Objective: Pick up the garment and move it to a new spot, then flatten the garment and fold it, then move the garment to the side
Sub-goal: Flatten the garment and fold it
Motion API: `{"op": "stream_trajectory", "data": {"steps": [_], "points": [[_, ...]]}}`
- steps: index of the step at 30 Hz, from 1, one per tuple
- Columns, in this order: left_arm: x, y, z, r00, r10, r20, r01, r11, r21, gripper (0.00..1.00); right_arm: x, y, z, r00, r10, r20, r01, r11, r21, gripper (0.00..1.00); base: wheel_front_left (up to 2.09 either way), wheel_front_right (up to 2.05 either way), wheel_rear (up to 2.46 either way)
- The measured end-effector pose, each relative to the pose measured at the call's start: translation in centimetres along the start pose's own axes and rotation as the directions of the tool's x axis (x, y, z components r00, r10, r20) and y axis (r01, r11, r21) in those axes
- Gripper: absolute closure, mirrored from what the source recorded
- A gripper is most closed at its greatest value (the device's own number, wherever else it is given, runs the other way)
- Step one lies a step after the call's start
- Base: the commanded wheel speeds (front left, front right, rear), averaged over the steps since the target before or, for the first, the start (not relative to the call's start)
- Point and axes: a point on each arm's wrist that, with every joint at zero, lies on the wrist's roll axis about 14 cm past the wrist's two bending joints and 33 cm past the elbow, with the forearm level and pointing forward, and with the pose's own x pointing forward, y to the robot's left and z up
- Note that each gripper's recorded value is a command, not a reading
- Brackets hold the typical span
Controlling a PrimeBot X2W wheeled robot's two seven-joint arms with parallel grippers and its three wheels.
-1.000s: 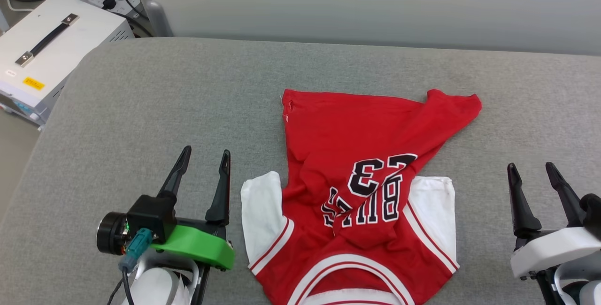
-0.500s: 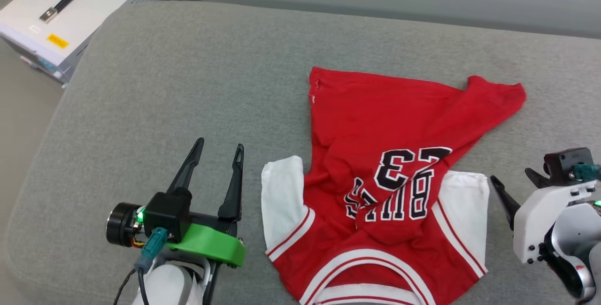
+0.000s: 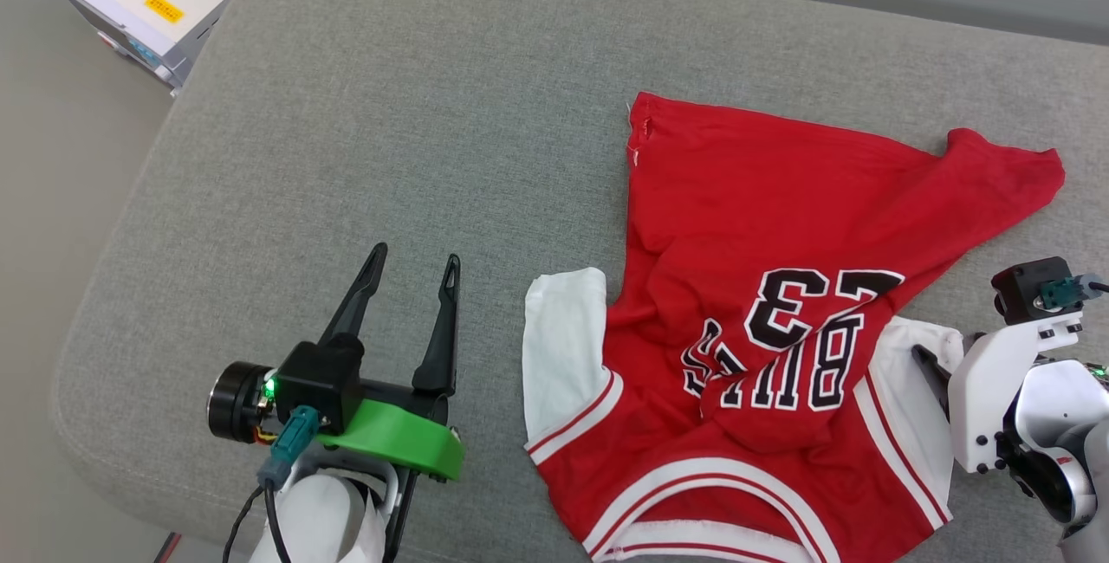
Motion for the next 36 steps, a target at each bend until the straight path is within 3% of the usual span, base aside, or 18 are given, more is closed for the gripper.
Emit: {"op": "stream_trajectory", "data": {"steps": [1, 2, 3, 4, 9, 14, 23, 28, 29, 30, 36], "points": [[0.0, 0.1, -0.2, 1.000, 0.003, -0.005, -0.003, 1.000, 0.003, 0.00, 0.2, 0.0, -0.3, 1.000, 0.001, -0.010, -0.001, 1.000, 0.003, 0.00, 0.00, 0.00, 0.00], [0.0, 0.1, -0.3, 1.000, 0.001, -0.010, -0.001, 1.000, 0.005, 0.00, 0.4, 0.0, -0.6, 1.000, 0.002, -0.018, -0.002, 1.000, 0.004, 0.53, 0.00, 0.00, 0.00], [0.0, 0.0, -0.5, 1.000, 0.000, -0.013, 0.000, 1.000, 0.005, 0.00, 0.5, -0.1, -0.7, 1.000, 0.001, -0.017, -0.001, 1.000, 0.004, 0.83, 0.00, 0.00, 0.00], [0.0, 0.0, -0.6, 1.000, 0.000, -0.016, 0.000, 1.000, 0.006, 0.00, 0.5, -0.2, -0.7, 1.000, -0.001, -0.010, 0.001, 1.000, 0.009, 1.00, 0.00, 0.00, 0.00], [0.2, 0.1, -0.8, 1.000, -0.003, -0.021, 0.003, 1.000, 0.006, 0.00, -0.1, -1.3, -0.6, 0.999, -0.033, 0.038, 0.031, 0.998, 0.049, 1.00, 0.00, 0.00, 0.00], [0.6, -0.8, -0.9, 0.999, -0.034, -0.020, 0.034, 0.999, 0.004, 0.00, -2.4, -5.1, -1.1, 0.985, -0.147, 0.086, 0.136, 0.983, 0.126, 1.00, 0.00, 0.00, 0.00], [1.3, -3.1, -1.3, 0.994, -0.106, -0.028, 0.106, 0.994, -0.016, 0.00, -8.8, -11.6, -5.4, 0.926, -0.372, 0.068, 0.343, 0.903, 0.259, 1.00, 0.00, 0.00, 0.00], [1.1, -4.2, -2.5, 0.989, -0.137, -0.063, 0.136, 0.990, -0.024, 0.00, -10.7, -12.1, -8.4, 0.906, -0.421, 0.034, 0.391, 0.867, 0.310, 1.00, 0.00, 0.00, 0.00], [1.1, -4.4, -2.8, 0.987, -0.144, -0.072, 0.142, 0.989, -0.025, 0.00, -10.9, -11.9, -8.6, 0.903, -0.428, 0.043, 0.393, 0.861, 0.322, 0.60, 0.00, 0.00, 0.00], [1.0, -4.5, -3.0, 0.985, -0.152, -0.079, 0.150, 0.988, -0.026, 0.00, -11.0, -11.7, -8.5, 0.900, -0.432, 0.061, 0.390, 0.859, 0.333, 0.00, 0.00, 0.00, 0.00], [0.8, -4.7, -3.3, 0.979, -0.180, -0.099, 0.179, 0.984, -0.016, 0.00, -12.5, -11.2, -4.1, 0.840, -0.457, 0.292, 0.358, 0.871, 0.335, 0.00, 0.00, 0.00, 0.00]]}}
